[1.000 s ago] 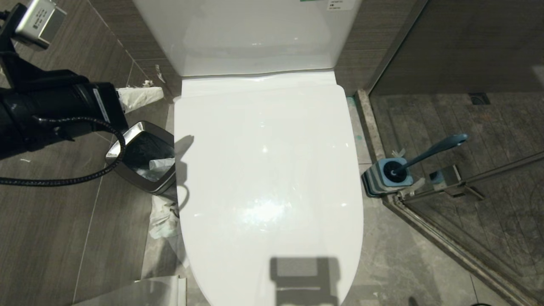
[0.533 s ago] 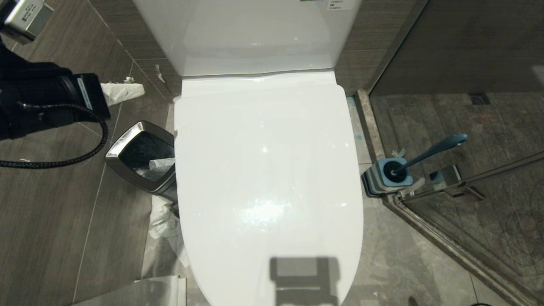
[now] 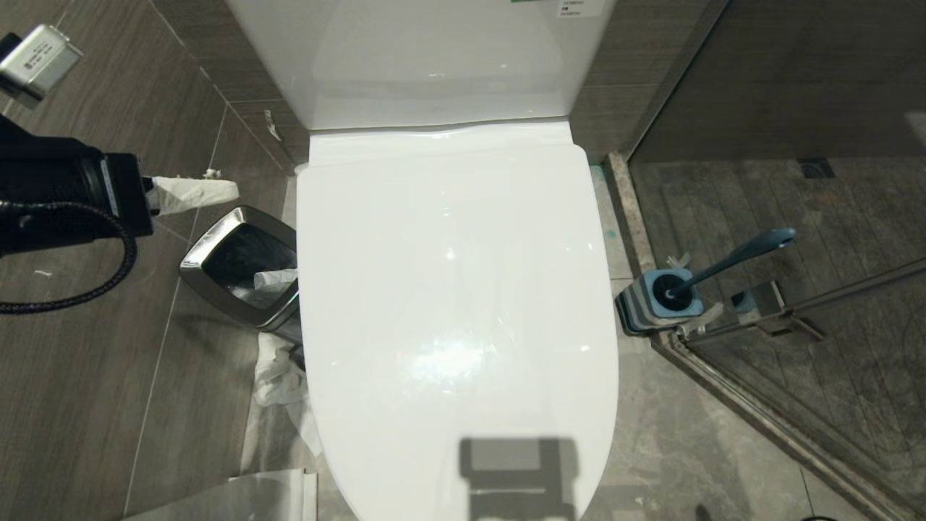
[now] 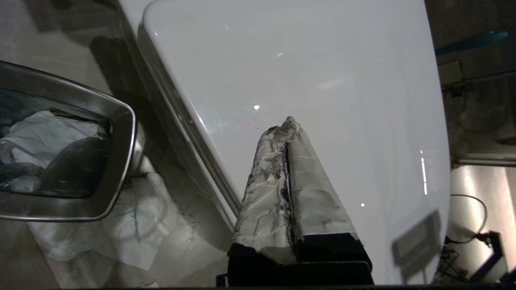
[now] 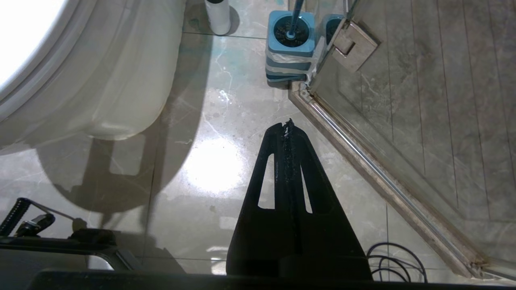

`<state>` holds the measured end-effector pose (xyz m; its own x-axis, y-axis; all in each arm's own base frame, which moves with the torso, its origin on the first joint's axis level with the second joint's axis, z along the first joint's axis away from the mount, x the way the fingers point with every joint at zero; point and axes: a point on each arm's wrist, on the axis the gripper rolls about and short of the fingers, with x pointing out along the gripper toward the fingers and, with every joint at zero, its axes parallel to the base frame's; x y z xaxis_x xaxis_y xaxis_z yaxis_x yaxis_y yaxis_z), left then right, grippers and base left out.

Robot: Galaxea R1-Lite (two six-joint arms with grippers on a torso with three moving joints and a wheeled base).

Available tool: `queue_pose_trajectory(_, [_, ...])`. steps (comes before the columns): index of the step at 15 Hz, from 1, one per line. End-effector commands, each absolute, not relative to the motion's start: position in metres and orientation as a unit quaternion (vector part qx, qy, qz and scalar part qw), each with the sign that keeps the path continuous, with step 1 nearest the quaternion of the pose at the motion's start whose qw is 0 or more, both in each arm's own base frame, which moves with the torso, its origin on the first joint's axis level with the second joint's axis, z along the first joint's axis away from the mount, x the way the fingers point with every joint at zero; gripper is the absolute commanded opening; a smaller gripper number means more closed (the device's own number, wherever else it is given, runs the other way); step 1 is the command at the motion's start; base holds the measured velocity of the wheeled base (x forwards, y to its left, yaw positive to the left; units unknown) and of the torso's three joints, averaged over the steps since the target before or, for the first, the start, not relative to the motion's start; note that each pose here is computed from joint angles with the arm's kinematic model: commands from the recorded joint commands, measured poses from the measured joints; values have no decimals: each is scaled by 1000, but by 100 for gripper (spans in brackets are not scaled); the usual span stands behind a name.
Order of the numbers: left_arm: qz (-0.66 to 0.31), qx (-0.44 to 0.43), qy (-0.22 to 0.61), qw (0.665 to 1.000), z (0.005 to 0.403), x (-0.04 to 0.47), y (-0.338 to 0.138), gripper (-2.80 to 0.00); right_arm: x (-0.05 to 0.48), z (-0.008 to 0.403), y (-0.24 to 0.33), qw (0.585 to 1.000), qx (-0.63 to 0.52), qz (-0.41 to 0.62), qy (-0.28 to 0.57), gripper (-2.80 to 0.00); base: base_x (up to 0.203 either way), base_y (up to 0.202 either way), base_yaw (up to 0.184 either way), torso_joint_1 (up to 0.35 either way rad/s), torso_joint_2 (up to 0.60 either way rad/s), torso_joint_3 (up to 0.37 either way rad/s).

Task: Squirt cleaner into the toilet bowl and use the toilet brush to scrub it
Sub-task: Use the left hand to lift the toilet lid slightly

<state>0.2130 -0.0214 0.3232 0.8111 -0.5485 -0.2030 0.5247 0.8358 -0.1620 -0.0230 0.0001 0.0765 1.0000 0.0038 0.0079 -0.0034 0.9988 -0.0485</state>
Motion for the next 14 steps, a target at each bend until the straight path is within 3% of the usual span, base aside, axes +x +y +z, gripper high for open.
queue_pose_trajectory(1, [-299, -72, 133, 942, 321, 211, -17, -280, -23, 77, 0, 1000, -25, 1, -4, -280, 0, 0, 0, 0, 0, 0])
queue_pose_trajectory(8, [-365, -189, 177, 894, 315, 210, -2, -280, -23, 77, 0, 1000, -25, 2, -4, -280, 0, 0, 0, 0, 0, 0])
queue_pose_trajectory(14, [-388, -247, 228, 858, 284, 208, 18, -280, -23, 77, 0, 1000, -25, 2, -4, -280, 0, 0, 0, 0, 0, 0])
